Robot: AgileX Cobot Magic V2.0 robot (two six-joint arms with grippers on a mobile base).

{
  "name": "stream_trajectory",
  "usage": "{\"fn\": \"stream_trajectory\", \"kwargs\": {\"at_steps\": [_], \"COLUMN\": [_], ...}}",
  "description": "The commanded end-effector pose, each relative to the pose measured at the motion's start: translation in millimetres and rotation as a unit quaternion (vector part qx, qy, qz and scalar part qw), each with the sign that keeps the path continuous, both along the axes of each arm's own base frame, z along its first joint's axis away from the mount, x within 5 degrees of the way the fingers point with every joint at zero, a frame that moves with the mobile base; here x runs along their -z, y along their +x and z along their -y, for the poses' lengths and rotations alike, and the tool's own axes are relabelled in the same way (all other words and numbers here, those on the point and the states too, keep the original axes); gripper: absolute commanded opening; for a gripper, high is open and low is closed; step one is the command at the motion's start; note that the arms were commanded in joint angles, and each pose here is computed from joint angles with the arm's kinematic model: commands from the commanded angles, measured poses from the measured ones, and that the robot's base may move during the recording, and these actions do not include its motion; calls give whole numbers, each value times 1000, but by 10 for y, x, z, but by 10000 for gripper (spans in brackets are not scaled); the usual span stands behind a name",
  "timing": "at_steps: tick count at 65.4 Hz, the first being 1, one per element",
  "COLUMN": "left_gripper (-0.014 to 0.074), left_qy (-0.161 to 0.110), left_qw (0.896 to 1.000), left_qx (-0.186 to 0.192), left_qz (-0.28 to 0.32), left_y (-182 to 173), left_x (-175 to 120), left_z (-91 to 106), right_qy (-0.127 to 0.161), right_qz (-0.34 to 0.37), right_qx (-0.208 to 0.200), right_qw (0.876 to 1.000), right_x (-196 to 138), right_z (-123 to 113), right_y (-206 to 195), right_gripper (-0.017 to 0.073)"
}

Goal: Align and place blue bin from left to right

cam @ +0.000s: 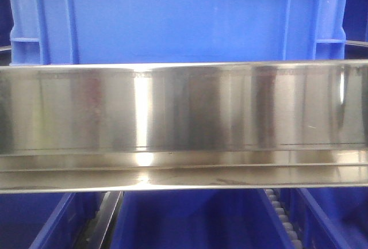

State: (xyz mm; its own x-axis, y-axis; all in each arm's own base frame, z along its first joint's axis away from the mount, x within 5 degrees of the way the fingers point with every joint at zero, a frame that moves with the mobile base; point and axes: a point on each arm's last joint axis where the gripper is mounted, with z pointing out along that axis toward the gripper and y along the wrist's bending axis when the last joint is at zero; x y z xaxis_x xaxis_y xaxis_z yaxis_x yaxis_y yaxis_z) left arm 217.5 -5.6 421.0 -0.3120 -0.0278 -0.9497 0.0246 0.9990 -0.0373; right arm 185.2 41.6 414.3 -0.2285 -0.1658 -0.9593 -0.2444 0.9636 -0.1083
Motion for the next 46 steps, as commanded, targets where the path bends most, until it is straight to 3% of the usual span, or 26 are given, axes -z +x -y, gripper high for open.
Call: {"fn": "stream_trajectory", "kwargs": {"at_steps": [1, 13, 27, 46], "left_gripper": [-111, -111, -111, -111], "left_qy": [-9, -12, -24, -33], "left_qw": [1000, 1000, 999, 995], "left_qx": [0, -1, 6, 13], "left_qz": [8, 3, -34, -96], "left_y": [79, 187, 386, 859], "left_x": [-1, 56, -42, -331], "left_z": [3, 6, 33, 91], "right_qy": [19, 89, 73, 80], "right_qz": [15, -8, -80, -144], "right_qx": [0, -12, -21, -36], "right_qw": [1000, 996, 994, 986], "right_x": [-42, -59, -112, -263], "right_z": [-12, -84, -178, -474], "right_y": [38, 121, 390, 949], "right_gripper": [-79, -79, -77, -76]}}
